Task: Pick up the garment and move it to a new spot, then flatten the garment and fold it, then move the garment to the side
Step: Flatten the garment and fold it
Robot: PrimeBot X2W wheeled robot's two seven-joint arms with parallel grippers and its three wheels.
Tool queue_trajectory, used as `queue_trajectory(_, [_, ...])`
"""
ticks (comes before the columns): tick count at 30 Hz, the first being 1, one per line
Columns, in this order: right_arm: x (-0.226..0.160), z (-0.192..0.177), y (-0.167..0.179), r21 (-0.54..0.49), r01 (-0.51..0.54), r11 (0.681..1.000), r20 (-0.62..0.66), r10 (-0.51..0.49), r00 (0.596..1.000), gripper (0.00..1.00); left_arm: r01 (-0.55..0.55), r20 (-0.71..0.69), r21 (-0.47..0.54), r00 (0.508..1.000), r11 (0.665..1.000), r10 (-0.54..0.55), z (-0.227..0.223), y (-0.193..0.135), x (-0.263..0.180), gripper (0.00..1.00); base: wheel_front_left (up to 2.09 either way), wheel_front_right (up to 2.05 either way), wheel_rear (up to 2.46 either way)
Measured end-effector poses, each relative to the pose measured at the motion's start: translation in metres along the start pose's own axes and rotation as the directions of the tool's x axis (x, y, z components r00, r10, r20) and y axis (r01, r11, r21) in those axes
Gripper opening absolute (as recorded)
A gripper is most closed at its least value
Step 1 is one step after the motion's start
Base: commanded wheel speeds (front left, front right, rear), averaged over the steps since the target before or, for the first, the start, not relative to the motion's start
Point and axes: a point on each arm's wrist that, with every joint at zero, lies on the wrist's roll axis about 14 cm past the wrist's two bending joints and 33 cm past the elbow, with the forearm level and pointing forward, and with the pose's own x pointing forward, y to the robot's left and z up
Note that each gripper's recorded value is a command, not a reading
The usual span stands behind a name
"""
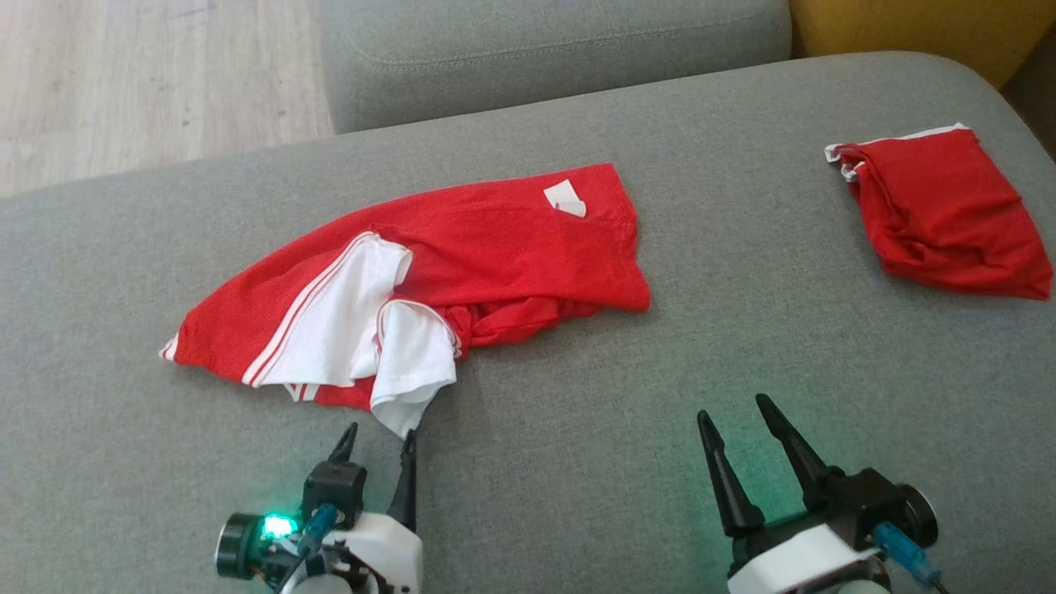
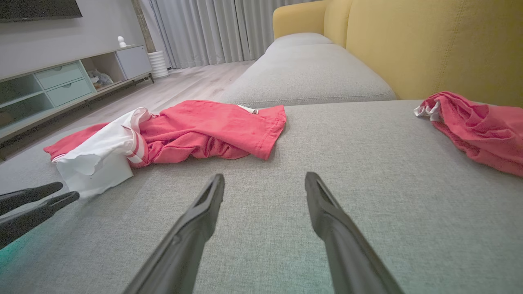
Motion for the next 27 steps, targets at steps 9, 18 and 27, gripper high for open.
queue_trajectory(9, [0.003, -0.001, -0.004, -0.001, 0.009, 1.0, -0.008, -0.009, 1.0, 1.0, 0.037, -0.043, -0.018, 0.998, 0.999, -0.038, -0.004, -0.01, 0.019, 1.0, 0.0, 0.0, 0.0])
queue_trajectory(18, [0.005, -0.002, -0.004, 0.0, 0.007, 1.0, -0.009, -0.007, 1.0, 1.0, 0.046, -0.057, -0.01, 0.997, 0.999, -0.046, -0.007, -0.008, 0.022, 0.0, 0.0, 0.0, 0.0])
queue_trajectory(27, [0.008, 0.004, 0.006, 0.003, -0.026, 1.0, 0.01, 0.026, 1.0, 1.0, 0.002, 0.034, 0.031, 0.999, 1.0, -0.003, 0.017, 0.007, 0.014, 0.0, 0.0, 0.0, 0.0])
